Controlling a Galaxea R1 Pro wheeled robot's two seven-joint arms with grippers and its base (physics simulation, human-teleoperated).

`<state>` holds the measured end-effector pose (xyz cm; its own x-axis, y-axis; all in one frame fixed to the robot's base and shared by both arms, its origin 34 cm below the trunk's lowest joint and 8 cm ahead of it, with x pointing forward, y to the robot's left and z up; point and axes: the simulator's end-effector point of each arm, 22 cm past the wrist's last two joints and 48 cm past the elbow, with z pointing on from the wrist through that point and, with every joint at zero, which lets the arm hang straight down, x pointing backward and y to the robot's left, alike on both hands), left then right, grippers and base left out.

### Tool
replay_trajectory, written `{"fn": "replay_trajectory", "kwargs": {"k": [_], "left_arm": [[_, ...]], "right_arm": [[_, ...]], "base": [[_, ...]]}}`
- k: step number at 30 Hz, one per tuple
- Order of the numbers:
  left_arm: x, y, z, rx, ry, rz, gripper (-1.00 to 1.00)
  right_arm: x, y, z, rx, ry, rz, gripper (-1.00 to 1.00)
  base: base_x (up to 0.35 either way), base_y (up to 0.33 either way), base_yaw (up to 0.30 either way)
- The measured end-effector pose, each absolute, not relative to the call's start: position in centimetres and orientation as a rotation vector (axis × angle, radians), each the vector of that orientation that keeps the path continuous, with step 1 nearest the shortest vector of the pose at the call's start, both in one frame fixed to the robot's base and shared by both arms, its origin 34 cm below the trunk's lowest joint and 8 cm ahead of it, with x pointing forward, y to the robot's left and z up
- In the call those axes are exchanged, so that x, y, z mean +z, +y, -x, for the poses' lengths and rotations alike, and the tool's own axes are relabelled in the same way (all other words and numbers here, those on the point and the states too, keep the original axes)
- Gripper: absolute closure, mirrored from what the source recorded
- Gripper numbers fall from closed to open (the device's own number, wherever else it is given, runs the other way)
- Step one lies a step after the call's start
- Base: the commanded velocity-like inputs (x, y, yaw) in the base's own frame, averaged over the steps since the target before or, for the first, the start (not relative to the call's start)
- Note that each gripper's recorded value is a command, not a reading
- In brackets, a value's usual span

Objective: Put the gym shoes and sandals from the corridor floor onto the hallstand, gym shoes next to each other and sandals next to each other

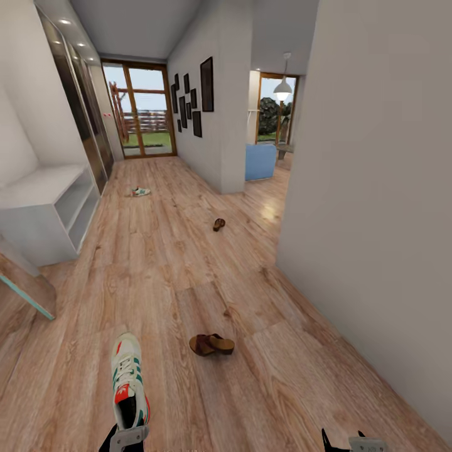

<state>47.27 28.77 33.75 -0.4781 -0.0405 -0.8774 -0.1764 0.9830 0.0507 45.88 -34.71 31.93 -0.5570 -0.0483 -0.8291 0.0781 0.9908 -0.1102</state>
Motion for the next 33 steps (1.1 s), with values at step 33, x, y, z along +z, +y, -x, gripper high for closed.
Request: {"fn": "replay_trajectory", "kwargs": {"k": [33], "left_arm": [[33.76,28.78,-47.27,0.162,2.066,0.153,1.00]], "right_arm": [[31.95,-34.72,-45.89,-0.165,2.155,-0.021,-1.00]], "base": [[0.020,-0.126,0.278]]}}
